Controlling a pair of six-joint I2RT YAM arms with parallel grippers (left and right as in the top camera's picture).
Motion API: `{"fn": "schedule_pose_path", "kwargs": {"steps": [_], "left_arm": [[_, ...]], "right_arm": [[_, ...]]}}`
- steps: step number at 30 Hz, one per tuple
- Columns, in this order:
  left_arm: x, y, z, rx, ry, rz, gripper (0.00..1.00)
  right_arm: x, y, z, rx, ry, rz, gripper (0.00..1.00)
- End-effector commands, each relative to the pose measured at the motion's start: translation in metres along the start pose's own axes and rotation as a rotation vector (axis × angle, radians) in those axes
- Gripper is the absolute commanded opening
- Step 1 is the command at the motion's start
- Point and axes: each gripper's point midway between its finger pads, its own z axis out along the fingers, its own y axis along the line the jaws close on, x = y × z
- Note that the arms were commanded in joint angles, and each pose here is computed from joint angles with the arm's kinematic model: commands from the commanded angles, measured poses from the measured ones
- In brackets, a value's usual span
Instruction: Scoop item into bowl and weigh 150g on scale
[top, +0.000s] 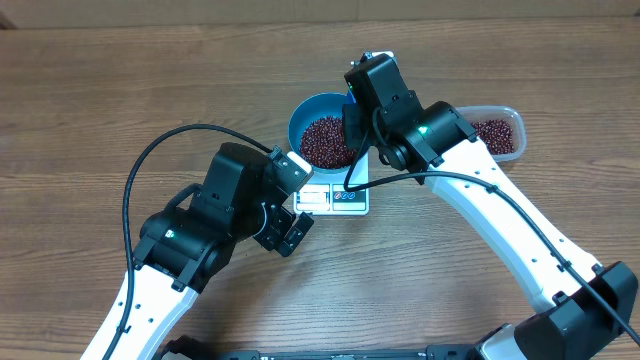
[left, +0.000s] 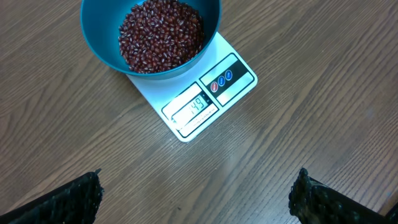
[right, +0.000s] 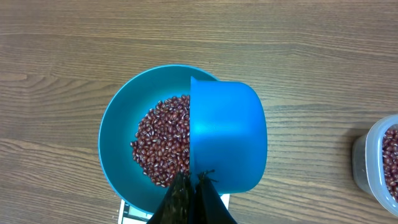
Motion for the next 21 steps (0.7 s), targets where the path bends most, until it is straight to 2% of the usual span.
{"fn": "schedule_pose_path", "kwargs": {"steps": [1, 21], "left_arm": [[-0.0055, 0.0001, -0.0026, 0.008, -0.015, 0.008, 0.99], [-0.0055, 0.0000, -0.0026, 0.008, -0.015, 0.008, 1.00]], "right_arm": [[-0.0122, -0.0010, -0.0037, -0.004, -0.030, 0.018, 0.04], [-0.0116, -0.0056, -0.0039, 0.027, -0.033, 0.006, 0.04]]}}
